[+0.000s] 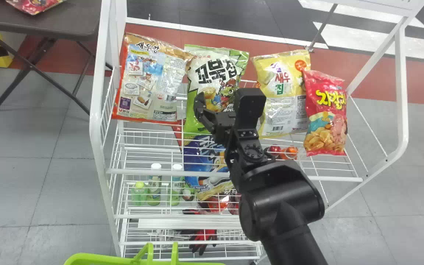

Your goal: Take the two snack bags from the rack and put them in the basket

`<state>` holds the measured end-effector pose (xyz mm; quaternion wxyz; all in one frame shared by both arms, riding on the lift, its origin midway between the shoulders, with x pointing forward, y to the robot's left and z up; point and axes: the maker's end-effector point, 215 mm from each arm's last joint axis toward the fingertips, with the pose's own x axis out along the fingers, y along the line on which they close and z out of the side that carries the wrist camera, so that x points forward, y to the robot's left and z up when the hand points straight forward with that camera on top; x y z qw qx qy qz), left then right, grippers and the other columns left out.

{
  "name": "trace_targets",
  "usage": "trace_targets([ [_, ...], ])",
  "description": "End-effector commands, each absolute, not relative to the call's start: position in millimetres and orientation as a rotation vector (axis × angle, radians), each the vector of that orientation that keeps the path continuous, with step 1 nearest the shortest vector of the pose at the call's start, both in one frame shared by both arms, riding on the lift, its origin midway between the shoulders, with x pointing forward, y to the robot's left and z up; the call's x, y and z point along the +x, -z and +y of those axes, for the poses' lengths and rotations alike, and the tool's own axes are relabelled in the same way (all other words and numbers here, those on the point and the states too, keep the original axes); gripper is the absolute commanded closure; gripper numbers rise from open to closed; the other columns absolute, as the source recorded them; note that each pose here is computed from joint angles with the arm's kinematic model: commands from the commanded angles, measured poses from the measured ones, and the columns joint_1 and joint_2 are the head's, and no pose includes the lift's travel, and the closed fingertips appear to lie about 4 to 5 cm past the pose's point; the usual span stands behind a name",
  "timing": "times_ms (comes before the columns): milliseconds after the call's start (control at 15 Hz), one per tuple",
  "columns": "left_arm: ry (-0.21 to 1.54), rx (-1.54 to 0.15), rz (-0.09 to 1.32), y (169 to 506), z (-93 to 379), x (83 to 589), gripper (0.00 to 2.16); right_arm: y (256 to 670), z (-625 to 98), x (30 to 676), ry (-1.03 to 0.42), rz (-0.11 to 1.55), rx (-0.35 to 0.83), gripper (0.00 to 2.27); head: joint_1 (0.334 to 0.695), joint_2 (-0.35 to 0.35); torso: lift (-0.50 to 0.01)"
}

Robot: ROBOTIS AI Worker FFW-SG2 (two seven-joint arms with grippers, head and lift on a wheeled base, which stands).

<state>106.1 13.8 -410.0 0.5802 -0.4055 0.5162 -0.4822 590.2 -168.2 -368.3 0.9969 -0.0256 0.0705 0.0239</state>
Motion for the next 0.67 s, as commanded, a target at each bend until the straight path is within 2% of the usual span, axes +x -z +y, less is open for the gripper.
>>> trace_targets([
  [0, 1.128, -0.951, 1.212, 411.1, 12.8, 104.7, 1.87, 371.4, -168.2, 592.7, -0.047, 0.151, -0.053, 0.18, 0.695, -0.253, -0.011],
  [133, 1.130, -0.955, 1.214, 411.2, 12.9, 104.0, 1.87, 374.9, -167.9, 592.1, -0.046, 0.158, -0.055, 0.21, 0.695, -0.254, -0.011],
  [200, 1.130, -0.955, 1.214, 411.0, 12.9, 103.5, 1.87, 387.5, -169.8, 590.1, -0.043, 0.198, -0.059, 0.37, 0.695, -0.255, -0.011],
  [267, 1.130, -0.956, 1.215, 411.2, 13.0, 102.9, 1.87, 389.3, -171.0, 590.2, -0.040, 0.207, -0.059, 0.42, 0.695, -0.255, -0.011],
  [333, 1.127, -0.958, 1.219, 412.2, 13.1, 101.5, 1.87, 398.3, -171.8, 589.0, -0.039, 0.240, -0.066, 0.67, 0.695, -0.257, -0.011],
  [533, 1.127, -0.956, 1.224, 412.3, 11.8, 99.1, 1.87, 415.6, -178.8, 586.2, -0.021, 0.309, -0.081, 1.74, 0.695, -0.263, -0.011],
  [600, 1.127, -0.958, 1.224, 412.2, 11.4, 98.7, 1.87, 415.5, -180.5, 586.2, -0.011, 0.309, -0.083, 1.89, 0.695, -0.267, -0.011],
])
